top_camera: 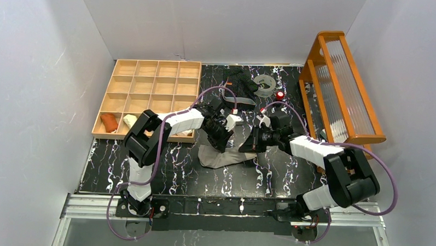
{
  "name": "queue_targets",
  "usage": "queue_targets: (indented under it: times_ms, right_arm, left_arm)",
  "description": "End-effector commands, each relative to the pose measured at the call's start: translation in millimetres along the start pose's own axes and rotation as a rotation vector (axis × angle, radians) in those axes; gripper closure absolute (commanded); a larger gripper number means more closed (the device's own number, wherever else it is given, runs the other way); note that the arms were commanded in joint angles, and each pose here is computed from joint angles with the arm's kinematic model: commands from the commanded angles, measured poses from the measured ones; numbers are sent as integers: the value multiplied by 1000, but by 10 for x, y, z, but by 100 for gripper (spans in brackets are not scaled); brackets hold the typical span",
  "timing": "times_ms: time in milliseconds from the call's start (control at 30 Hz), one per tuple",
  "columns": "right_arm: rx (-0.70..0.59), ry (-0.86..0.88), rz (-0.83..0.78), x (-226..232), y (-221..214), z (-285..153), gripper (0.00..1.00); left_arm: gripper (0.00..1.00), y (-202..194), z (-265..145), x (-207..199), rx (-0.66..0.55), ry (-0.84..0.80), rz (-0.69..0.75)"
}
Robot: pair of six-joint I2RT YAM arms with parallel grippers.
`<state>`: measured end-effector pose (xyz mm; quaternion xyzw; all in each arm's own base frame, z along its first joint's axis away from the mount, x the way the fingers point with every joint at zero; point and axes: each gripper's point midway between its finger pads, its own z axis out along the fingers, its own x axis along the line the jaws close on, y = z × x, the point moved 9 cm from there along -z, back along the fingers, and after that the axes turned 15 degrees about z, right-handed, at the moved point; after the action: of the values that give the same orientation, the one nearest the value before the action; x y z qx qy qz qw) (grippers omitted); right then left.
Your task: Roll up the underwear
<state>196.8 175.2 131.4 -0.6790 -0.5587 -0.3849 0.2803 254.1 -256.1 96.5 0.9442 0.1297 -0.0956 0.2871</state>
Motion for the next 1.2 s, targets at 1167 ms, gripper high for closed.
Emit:
queue_targets:
  times_ms: [1167]
  right_arm:
    - [-214,-437,289,-608,-206,27,86]
  left_arm:
    - [43,-245,-112,-637,-690,505,-591]
